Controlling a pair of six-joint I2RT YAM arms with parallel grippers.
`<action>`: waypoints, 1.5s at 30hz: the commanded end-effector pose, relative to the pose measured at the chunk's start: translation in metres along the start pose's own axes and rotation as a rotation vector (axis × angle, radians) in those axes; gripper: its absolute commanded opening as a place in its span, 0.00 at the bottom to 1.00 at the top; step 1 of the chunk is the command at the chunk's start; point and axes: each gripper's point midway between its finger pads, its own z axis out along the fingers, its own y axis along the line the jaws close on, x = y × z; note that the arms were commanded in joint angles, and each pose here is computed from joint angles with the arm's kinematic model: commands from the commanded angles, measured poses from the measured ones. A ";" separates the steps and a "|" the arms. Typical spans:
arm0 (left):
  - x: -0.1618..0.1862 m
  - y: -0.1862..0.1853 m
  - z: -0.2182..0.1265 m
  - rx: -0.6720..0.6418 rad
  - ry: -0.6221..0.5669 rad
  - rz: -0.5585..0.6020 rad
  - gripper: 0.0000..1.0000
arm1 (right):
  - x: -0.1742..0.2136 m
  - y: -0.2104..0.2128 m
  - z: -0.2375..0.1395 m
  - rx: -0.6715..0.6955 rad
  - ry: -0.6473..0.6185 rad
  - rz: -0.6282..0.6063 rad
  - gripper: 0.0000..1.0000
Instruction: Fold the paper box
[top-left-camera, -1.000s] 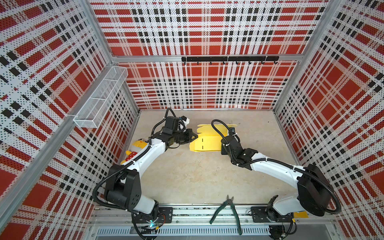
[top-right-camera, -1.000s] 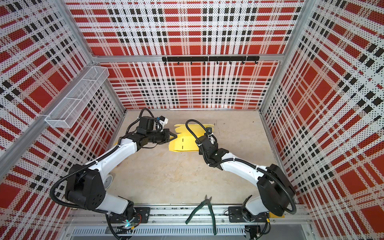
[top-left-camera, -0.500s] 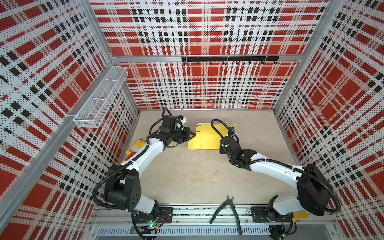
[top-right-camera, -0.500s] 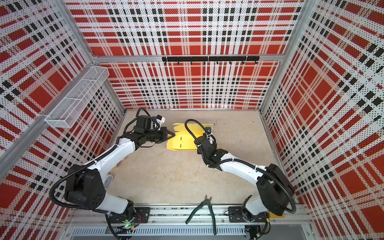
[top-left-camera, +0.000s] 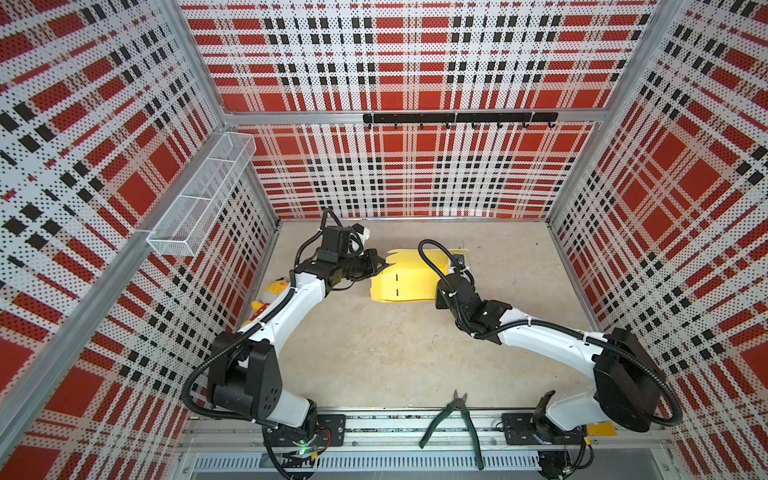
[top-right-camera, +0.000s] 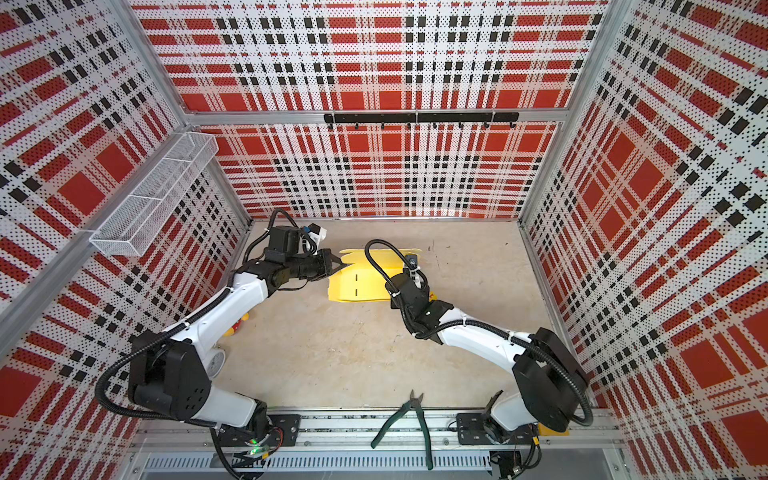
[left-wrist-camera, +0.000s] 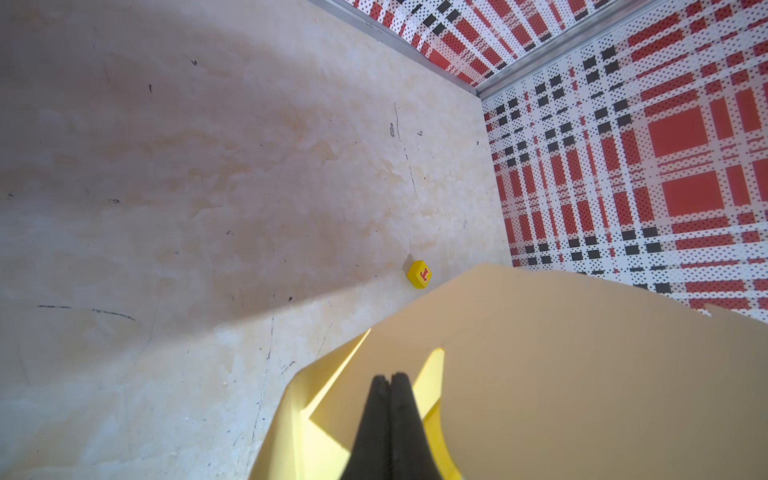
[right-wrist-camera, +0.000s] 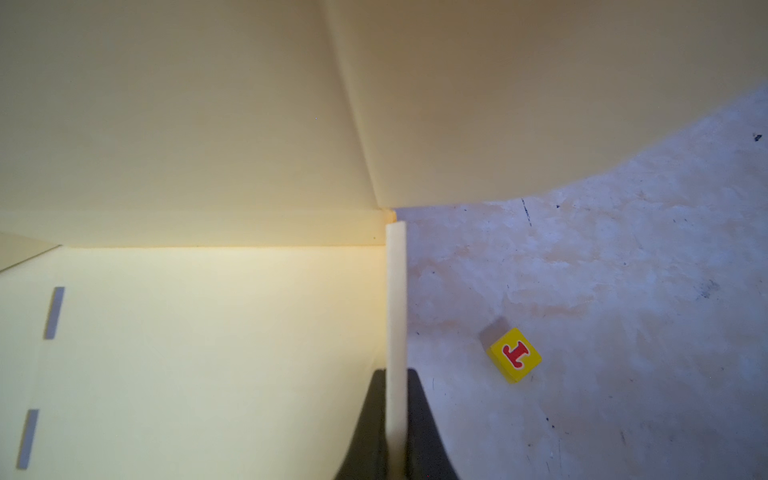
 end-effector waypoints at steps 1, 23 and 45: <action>-0.005 -0.007 -0.003 0.002 -0.010 0.018 0.00 | -0.027 0.004 -0.009 0.002 -0.077 0.038 0.00; 0.011 -0.031 0.011 0.138 0.031 -0.071 0.00 | -0.036 0.024 -0.002 -0.056 -0.079 0.089 0.00; 0.008 -0.020 0.019 0.155 0.018 -0.152 0.00 | -0.030 0.057 -0.006 -0.215 -0.112 0.088 0.00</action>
